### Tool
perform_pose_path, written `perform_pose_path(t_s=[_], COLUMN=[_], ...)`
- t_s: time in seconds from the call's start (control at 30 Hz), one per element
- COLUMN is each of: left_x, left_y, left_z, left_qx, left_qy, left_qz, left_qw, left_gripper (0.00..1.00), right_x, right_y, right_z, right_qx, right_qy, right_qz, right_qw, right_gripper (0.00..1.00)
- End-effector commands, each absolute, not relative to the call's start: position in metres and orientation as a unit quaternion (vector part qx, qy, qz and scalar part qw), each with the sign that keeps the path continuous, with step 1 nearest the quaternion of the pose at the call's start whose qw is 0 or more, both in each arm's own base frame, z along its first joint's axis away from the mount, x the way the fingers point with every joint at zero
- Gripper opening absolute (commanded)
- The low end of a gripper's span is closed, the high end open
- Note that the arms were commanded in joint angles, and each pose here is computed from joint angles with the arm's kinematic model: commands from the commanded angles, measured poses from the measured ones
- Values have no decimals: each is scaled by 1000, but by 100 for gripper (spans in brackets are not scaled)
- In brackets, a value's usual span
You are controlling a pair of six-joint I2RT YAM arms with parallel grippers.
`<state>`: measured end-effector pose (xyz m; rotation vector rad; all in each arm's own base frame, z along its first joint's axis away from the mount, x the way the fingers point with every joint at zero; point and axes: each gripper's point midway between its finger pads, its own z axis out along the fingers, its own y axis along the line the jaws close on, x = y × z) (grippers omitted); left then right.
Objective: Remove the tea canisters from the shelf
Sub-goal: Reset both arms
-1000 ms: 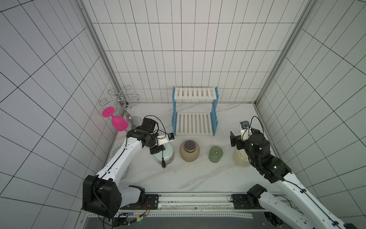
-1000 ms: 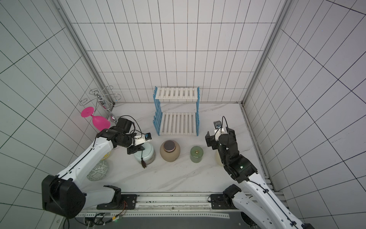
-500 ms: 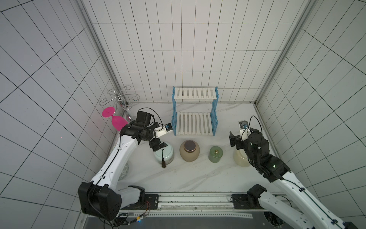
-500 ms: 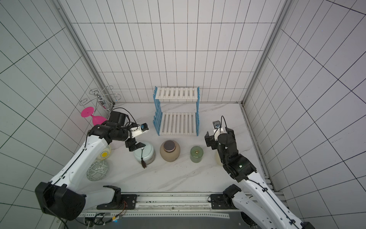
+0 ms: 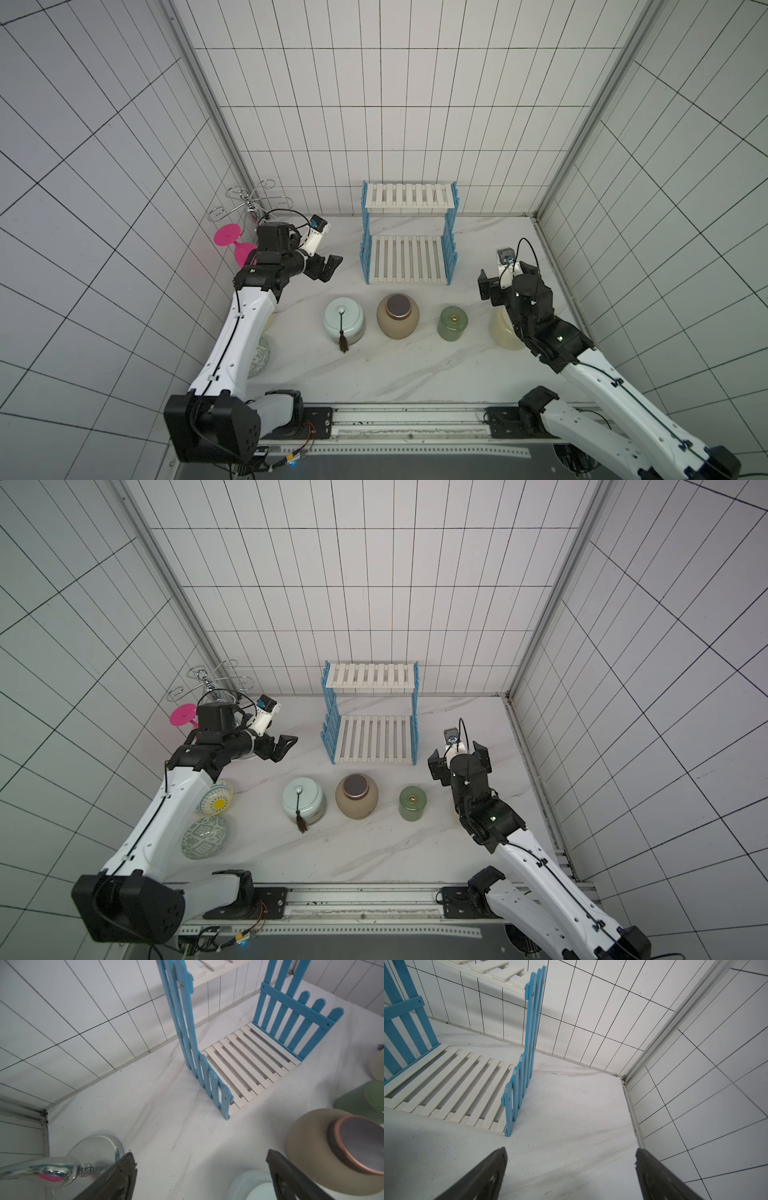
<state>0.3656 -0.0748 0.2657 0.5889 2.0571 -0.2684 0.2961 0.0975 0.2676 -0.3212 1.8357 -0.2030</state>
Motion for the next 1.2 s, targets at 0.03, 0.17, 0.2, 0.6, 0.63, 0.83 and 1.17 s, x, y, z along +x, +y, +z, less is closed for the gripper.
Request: perform_pose_path(t_s=[0.03,0.17,0.2,0.6,0.63,0.83,1.17], left_x=[394,400,401,406,405,402,398], left_y=[-52,-51,-49,-35,-33,-25,-12], left_z=[270,237,228,162,160,147,130], left_qx=[112,103,100,68,64,48,14], left_qy=[831,831,831,807,805,798,782], left_qz=[-109,-116,-114,-92,-84,-68,-44], left_qw=[535,535,536,580,583,596,621], left_gripper=[98,99,98,98,98,99,99], right_x=[313,328,331,353,354,358,375], right_y=[85,66,62,6,1,-23,-22], right_z=[261,245,241,198,194,172,152], right_qx=[-99,-51,-42,44,49,89,75], right_qy=[784,794,797,798,796,793,789], right_qz=[-101,-99,-94,-133,-137,-152,-140], right_qw=[604,597,596,587,587,583,594], right_gripper=[99,99,99,99,99,99,100])
